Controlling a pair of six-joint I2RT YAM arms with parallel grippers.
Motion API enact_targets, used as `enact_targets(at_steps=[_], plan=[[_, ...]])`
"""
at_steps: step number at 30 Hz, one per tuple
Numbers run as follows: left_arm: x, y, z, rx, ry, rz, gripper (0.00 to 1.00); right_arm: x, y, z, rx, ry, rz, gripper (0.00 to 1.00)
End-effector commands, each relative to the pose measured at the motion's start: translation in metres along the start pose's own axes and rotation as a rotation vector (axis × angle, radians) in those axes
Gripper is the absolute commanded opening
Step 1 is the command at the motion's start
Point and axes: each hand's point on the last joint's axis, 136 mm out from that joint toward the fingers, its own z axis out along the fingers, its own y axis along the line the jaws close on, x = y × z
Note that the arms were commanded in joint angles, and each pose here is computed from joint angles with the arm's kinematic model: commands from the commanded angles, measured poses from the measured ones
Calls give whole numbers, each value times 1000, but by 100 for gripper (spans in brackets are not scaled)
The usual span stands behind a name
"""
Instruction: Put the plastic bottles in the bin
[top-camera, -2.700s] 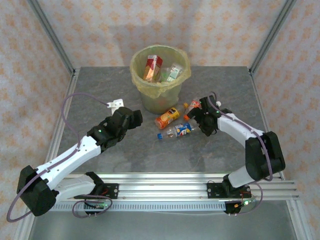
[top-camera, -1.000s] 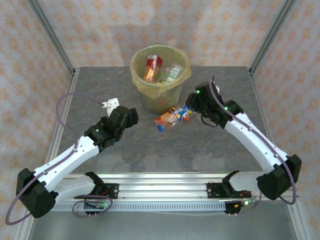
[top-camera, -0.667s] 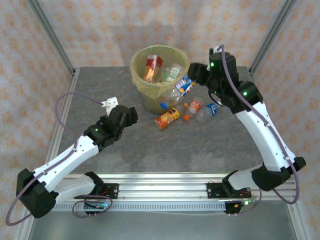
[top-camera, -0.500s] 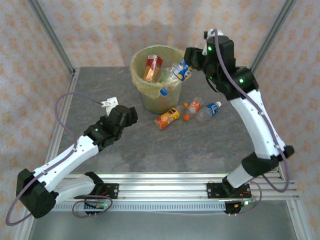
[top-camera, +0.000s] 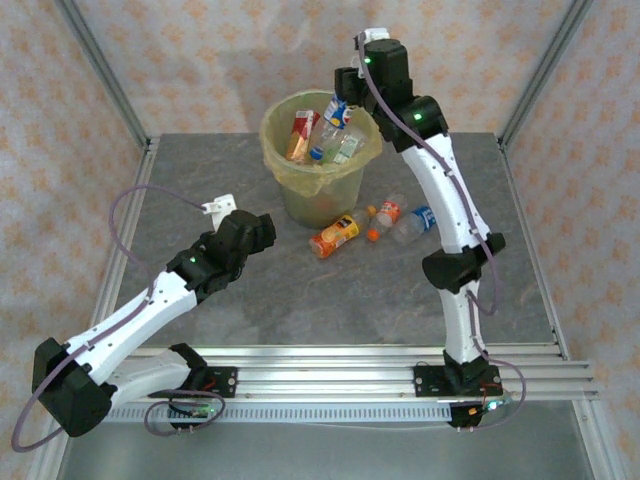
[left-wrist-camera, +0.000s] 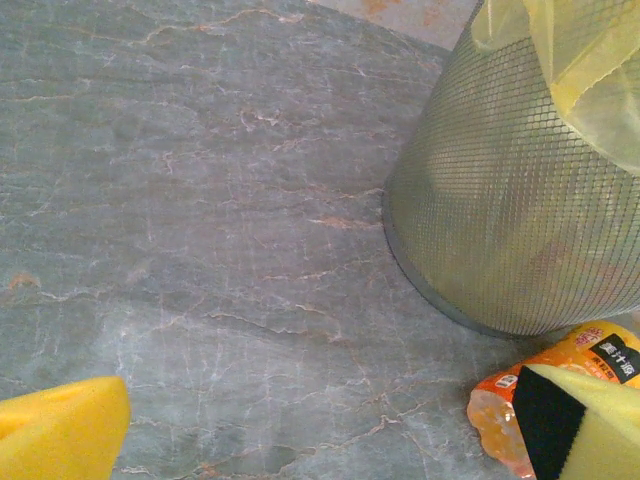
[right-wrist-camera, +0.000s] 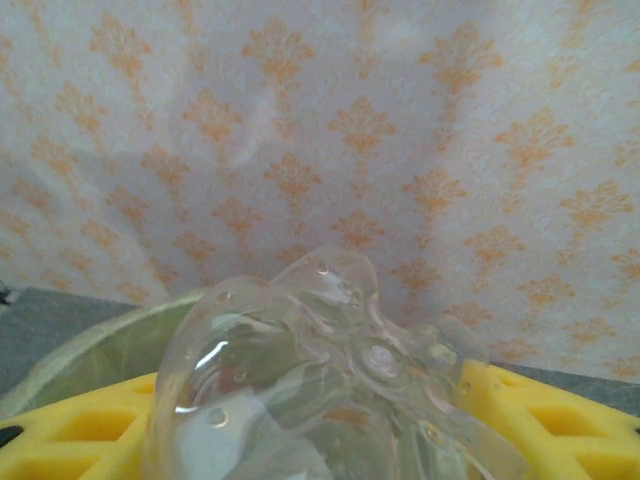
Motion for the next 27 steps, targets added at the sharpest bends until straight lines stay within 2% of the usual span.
enact_targets(at_steps=[1,11,22,24,27], plan=[[-9,4,-6,-3,-21,-31,100,1,-1,2,-37,11,-39,28],[-7,3,-3,-6,-11,-29,100,43,16,43,-113,110,-56,33],[-6,1,0,-11,-5,-21,100,86,-1,88,-90,205,-9,36],[-6,0,1,-11,-4,-19,100,94,-3,95,-87,218,1,41],[-6,0,1,-12,-3,-16,100,102,-4,103,-80,229,3,56]])
